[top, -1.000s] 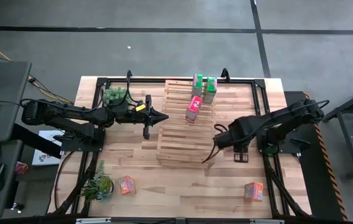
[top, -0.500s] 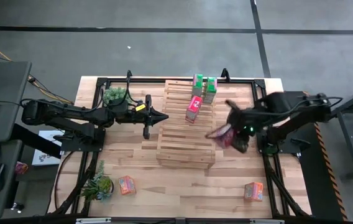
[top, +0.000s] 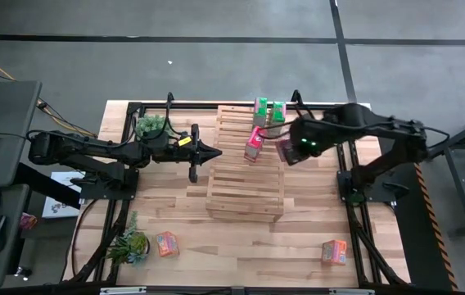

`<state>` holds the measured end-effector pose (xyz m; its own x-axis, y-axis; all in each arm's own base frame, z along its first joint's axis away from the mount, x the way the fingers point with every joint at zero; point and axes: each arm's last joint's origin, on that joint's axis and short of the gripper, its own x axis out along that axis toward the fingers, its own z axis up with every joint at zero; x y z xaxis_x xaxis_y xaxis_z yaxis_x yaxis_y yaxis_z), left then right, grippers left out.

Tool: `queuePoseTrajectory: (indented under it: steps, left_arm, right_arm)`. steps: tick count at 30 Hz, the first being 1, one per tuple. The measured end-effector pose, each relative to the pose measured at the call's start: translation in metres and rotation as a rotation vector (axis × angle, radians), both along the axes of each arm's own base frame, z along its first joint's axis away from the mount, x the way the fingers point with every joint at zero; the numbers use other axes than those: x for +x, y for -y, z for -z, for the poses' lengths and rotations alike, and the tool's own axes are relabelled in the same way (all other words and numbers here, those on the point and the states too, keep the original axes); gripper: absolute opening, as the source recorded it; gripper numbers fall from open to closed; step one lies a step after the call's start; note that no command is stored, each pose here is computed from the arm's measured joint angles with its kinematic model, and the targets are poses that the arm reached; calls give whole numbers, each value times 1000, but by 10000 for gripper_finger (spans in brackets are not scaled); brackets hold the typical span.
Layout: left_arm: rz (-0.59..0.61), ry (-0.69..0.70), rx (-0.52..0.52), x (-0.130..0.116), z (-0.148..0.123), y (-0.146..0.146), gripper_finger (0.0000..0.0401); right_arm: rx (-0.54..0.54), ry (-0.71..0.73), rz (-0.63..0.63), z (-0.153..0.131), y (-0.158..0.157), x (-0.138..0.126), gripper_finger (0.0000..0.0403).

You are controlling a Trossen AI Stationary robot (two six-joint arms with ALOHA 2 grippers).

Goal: Stack cereal on shelf
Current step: Put the red cereal box on the shelf aligned with the other red cereal box

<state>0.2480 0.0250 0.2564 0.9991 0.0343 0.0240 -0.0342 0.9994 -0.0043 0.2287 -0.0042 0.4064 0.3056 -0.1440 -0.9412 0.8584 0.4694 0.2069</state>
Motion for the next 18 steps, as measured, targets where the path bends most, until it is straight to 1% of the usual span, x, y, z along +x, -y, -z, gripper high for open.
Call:
queuePoseTrajectory:
  steps: [3, 6, 10, 13, 18]
  left_arm:
    - [1, 0, 0, 0, 0, 0, 0]
    - [2, -1, 0, 0, 0, 0, 0]
    - [2, 0, 0, 0, 0, 0, 0]
    - [3, -1, 0, 0, 0, 0, 0]
    - [4, -1, 0, 0, 0, 0, 0]
  right_arm:
    - [87, -67, -8, 15, 9, 14, 128]
    - [139, -112, -47, 26, 16, 26, 128]
    - [154, -138, -87, 33, 21, 34, 128]
    - [145, -143, -122, 34, 21, 37, 128]
    - [128, -139, -125, 35, 21, 38, 128]
